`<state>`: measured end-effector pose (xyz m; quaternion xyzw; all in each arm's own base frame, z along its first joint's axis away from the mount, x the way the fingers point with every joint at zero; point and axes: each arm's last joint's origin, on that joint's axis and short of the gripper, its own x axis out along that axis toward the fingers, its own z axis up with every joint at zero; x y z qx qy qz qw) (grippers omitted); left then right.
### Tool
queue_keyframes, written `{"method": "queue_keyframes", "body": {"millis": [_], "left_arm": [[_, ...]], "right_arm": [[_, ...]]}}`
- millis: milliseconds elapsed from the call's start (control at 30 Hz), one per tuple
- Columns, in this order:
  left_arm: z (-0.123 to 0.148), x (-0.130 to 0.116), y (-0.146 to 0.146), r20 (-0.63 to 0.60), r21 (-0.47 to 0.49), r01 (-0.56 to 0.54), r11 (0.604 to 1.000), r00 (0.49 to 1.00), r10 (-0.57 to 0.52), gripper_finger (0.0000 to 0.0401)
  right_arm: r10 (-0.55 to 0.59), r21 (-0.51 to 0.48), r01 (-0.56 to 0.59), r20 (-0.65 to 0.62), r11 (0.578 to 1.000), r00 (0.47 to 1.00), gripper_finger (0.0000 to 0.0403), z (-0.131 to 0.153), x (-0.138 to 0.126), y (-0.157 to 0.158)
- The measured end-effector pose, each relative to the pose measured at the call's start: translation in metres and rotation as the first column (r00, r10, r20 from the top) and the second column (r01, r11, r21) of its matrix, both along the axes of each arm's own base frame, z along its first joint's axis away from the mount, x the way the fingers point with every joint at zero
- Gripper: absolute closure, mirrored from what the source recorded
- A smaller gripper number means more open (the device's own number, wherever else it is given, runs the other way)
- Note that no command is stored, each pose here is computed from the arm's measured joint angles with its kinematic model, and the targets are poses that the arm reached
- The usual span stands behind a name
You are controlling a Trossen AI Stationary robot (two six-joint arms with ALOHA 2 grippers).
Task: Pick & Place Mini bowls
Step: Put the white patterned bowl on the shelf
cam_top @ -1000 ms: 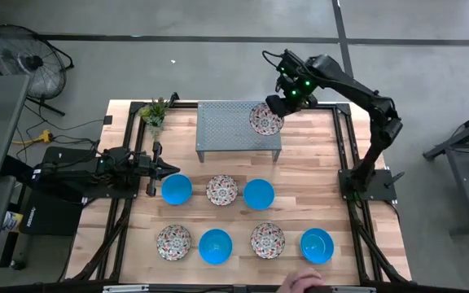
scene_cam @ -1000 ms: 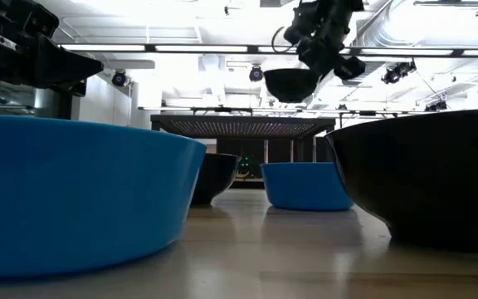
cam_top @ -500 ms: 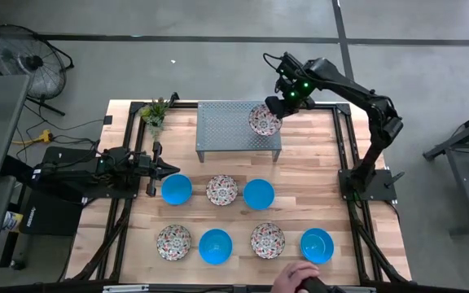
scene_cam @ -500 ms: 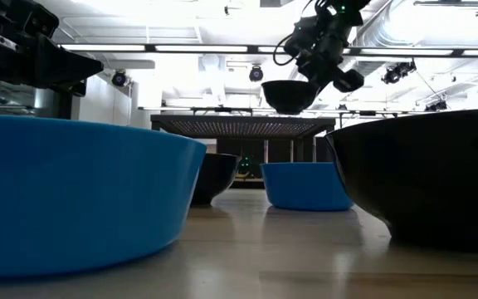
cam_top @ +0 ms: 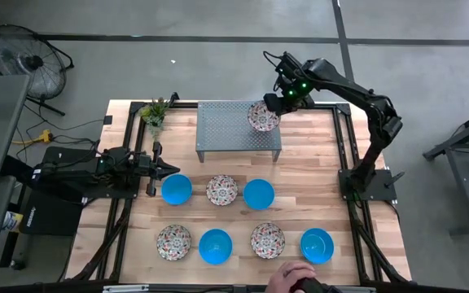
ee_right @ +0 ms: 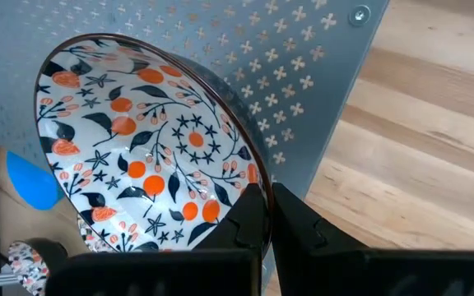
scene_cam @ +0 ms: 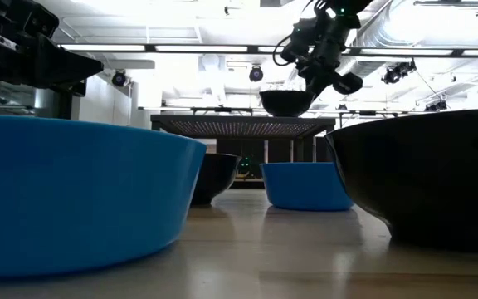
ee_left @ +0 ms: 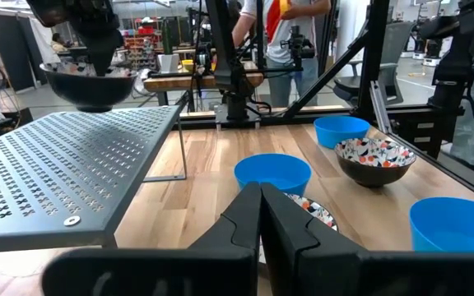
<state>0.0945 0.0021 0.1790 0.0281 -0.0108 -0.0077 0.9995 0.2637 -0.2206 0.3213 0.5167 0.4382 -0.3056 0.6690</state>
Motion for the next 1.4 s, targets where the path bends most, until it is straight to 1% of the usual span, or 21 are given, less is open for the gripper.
{"method": "queue_keyframes", "body": {"millis": [267,700,1133,1400], "left_arm": [[0.000,0.000,0.000,0.000,0.000,0.000,1.000,1.000,0.000,0.0400],[0.000,0.000,0.000,0.000,0.000,-0.002,1.000,1.000,0.002,0.0400],[0.000,0.000,0.000,0.000,0.000,-0.005,1.000,1.000,0.005,0.0400],[0.000,0.000,0.000,0.000,0.000,-0.005,1.000,1.000,0.005,0.0400]], "right_arm": [[0.008,0.059,-0.007,-0.014,0.998,1.000,0.0402,-0.014,0.010,-0.002],[0.017,0.056,-0.016,-0.016,0.998,1.000,0.0399,-0.015,0.012,-0.001],[0.052,0.038,-0.052,-0.014,0.998,0.999,0.0340,-0.015,0.012,-0.001],[0.066,0.028,-0.066,-0.010,0.997,0.998,0.0312,-0.015,0.012,-0.002]]}}
